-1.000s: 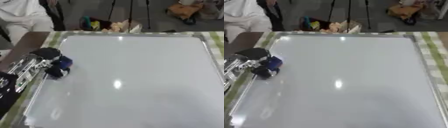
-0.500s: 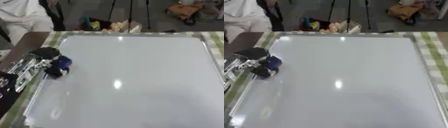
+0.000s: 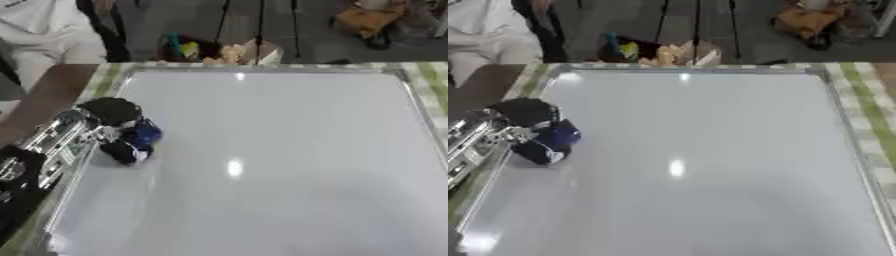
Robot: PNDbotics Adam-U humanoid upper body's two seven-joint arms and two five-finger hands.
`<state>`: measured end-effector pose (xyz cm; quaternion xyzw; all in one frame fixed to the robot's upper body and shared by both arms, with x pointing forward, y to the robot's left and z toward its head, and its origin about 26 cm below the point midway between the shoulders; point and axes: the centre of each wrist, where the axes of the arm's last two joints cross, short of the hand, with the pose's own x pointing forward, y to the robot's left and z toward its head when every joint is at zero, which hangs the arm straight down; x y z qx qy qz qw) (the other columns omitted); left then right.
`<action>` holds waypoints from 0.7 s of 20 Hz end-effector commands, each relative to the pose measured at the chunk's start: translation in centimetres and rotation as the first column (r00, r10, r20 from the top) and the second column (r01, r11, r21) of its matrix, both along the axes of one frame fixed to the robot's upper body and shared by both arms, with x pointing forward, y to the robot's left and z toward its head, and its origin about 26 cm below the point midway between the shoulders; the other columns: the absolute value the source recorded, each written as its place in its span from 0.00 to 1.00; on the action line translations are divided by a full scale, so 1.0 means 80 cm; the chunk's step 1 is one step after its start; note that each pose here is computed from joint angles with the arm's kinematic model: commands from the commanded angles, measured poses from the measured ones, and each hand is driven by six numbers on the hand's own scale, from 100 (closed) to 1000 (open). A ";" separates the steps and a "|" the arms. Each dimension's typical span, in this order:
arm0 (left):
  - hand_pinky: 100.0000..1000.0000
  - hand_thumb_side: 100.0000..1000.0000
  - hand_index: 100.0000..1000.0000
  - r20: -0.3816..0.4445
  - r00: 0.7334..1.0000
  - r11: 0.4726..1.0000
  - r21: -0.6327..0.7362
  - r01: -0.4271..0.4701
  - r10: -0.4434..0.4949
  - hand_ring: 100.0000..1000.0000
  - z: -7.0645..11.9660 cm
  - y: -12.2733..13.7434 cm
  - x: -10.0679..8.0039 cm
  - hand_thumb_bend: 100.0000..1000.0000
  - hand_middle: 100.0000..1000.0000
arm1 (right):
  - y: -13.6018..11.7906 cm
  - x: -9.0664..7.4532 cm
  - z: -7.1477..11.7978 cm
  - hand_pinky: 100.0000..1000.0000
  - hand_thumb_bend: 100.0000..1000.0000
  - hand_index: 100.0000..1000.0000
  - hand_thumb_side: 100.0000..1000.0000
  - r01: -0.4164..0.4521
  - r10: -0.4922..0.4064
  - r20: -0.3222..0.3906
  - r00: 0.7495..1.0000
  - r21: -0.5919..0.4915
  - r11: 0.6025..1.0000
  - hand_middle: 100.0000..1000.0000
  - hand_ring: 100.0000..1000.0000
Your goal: Wipe the whiteboard clean with a brush.
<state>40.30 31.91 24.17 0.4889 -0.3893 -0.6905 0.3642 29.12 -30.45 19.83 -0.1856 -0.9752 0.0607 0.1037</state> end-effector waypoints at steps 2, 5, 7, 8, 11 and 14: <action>0.36 0.53 0.39 0.005 1.000 0.999 0.029 0.025 -0.025 0.48 0.013 -0.005 -0.004 0.01 0.29 | -0.001 -0.002 0.010 0.79 0.00 0.80 0.92 0.001 0.000 0.025 1.000 -0.013 1.000 0.51 0.73; 0.36 0.53 0.39 -0.002 1.000 0.999 0.031 0.031 -0.031 0.48 0.013 -0.007 -0.004 0.01 0.29 | -0.001 -0.002 0.010 0.79 0.00 0.80 0.93 0.000 0.000 0.022 1.000 -0.013 1.000 0.51 0.73; 0.36 0.53 0.39 -0.005 1.000 0.999 0.030 0.029 -0.028 0.48 0.013 -0.008 -0.004 0.01 0.29 | -0.001 -0.002 0.010 0.79 0.00 0.80 0.93 0.001 -0.001 0.022 1.000 -0.012 1.000 0.51 0.73; 0.35 0.53 0.39 -0.006 1.000 0.999 0.026 0.023 -0.023 0.47 0.012 -0.007 -0.003 0.01 0.29 | -0.001 -0.002 0.010 0.79 0.00 0.80 0.92 0.002 -0.001 0.022 1.000 -0.012 1.000 0.51 0.73; 0.35 0.54 0.38 -0.009 1.000 1.000 -0.001 -0.003 0.003 0.47 0.009 -0.004 0.000 0.01 0.28 | 0.000 -0.002 0.010 0.79 0.00 0.80 0.92 0.002 -0.002 0.022 1.000 -0.012 1.000 0.50 0.73; 0.33 0.54 0.38 -0.014 0.999 0.998 -0.047 -0.036 0.035 0.46 0.007 0.001 0.004 0.00 0.28 | 0.000 -0.002 0.009 0.79 0.00 0.80 0.92 0.003 -0.003 0.022 1.000 -0.012 1.000 0.50 0.73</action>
